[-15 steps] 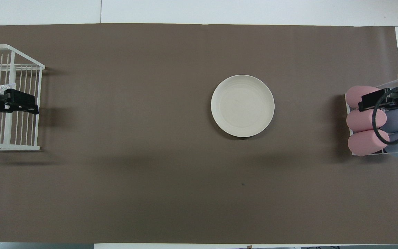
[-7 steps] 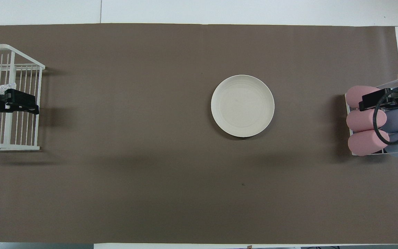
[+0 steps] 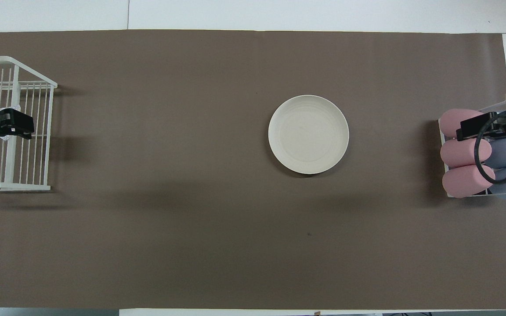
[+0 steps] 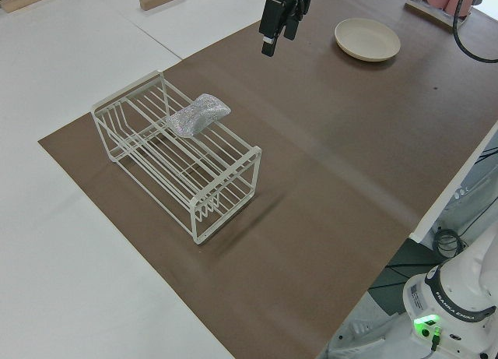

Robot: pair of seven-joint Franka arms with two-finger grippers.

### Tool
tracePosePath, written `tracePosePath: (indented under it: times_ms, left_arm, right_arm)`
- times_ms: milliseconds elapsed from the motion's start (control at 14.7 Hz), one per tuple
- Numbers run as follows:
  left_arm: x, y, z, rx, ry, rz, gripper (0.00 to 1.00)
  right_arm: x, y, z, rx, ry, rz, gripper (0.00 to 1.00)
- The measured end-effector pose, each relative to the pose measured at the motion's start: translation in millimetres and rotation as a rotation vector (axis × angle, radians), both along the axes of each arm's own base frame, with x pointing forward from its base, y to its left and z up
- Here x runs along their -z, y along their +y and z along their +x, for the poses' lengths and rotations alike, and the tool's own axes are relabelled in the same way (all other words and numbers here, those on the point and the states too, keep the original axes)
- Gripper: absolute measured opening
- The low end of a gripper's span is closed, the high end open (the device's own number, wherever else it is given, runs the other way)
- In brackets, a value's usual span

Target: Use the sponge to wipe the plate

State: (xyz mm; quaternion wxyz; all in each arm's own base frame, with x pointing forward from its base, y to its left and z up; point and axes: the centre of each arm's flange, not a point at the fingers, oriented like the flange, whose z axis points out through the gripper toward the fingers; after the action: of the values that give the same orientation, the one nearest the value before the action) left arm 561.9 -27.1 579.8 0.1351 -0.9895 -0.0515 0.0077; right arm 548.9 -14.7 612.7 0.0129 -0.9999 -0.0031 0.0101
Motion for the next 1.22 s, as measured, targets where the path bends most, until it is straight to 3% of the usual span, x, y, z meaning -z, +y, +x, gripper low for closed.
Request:
tracePosePath:
  times_ms: [272,612,817,1021,1089,1225]
  left_arm:
    - [65,-16,35,0.048,0.029,0.250,1.00]
    - [143,-6,66,0.101,0.066,0.527,1.00]
    - [181,-6,76,0.123,0.079,0.641,1.00]
    - [195,-6,79,0.112,0.073,0.672,1.00]
    - [194,-6,79,0.111,0.071,0.673,0.97]
    - [192,-5,80,0.108,0.066,0.674,0.71]
  right_arm:
    - [0,-8,-0.1,0.110,0.002,-0.002,1.00]
    - [3,-8,-0.2,0.390,0.015,-0.008,1.00]
    - [6,-7,0.2,0.601,0.022,-0.014,1.00]
    - [6,0,0.4,0.803,0.027,-0.019,1.00]
    - [6,2,0.5,0.866,0.028,-0.020,1.00]
    - [6,3,0.5,0.973,0.031,-0.023,1.00]
